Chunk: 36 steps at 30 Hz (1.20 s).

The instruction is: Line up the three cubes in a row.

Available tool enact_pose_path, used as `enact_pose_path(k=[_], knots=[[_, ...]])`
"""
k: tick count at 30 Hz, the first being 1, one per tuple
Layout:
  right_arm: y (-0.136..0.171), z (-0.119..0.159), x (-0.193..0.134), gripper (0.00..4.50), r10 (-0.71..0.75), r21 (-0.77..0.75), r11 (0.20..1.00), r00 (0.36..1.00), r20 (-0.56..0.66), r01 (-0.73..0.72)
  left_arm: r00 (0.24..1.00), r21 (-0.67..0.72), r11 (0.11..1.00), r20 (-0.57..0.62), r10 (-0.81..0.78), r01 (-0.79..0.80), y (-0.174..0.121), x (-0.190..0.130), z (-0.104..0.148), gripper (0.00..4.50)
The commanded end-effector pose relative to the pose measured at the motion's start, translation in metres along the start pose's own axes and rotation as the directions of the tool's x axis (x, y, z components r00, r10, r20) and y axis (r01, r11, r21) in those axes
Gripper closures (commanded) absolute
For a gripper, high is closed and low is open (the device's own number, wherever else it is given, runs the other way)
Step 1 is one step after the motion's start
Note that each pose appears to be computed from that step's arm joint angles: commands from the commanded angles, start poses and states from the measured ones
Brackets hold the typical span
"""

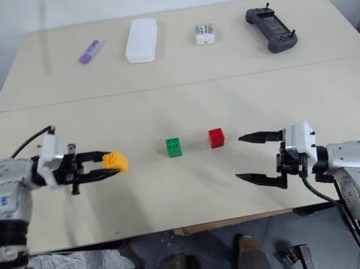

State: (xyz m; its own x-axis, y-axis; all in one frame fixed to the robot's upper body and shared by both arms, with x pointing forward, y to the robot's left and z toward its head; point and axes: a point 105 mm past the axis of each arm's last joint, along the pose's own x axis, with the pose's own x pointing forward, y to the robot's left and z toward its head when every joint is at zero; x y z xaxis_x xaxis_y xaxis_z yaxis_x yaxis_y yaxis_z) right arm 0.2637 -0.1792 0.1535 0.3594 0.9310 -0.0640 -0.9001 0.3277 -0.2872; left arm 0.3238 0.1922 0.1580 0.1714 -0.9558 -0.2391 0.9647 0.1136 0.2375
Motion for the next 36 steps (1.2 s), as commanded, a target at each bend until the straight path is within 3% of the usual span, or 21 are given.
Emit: enact_pose_path(k=[1, 8, 22, 31, 36], knots=[[-0.006, 0.008, -0.005, 0.0, -0.03, -0.048, 0.998, 0.999, 0.019, 0.031, 0.994, -0.013, 0.996, -0.068, -0.089, 0.088, 0.007, 0.008, -0.01, 3.0], [-0.001, 0.008, -0.005, 0.0, -0.057, -0.051, 0.997, 0.998, 0.028, 0.058, 0.994, -0.004, 0.999, -0.106, -0.038, 0.038, 0.03, 0.017, -0.014, 3.0], [0.009, 0.007, -0.009, 0.0, -0.098, -0.036, 0.994, 0.995, 0.022, 0.099, 0.988, -0.02, 0.998, -0.144, -0.056, 0.053, 0.034, 0.026, -0.018, 3.0], [0.007, 0.004, -0.009, 0.0, -0.092, -0.028, 0.995, 0.996, 0.018, 0.092, 0.988, 0.03, 0.997, -0.143, -0.059, 0.064, 0.03, 0.003, -0.01, 0.14], [-0.006, 0.005, -0.012, 0.0, -0.119, -0.045, 0.992, 0.991, 0.06, 0.121, 0.995, 0.034, 0.997, -0.077, 0.065, -0.062, 0.019, -0.041, -0.008, 0.14]])
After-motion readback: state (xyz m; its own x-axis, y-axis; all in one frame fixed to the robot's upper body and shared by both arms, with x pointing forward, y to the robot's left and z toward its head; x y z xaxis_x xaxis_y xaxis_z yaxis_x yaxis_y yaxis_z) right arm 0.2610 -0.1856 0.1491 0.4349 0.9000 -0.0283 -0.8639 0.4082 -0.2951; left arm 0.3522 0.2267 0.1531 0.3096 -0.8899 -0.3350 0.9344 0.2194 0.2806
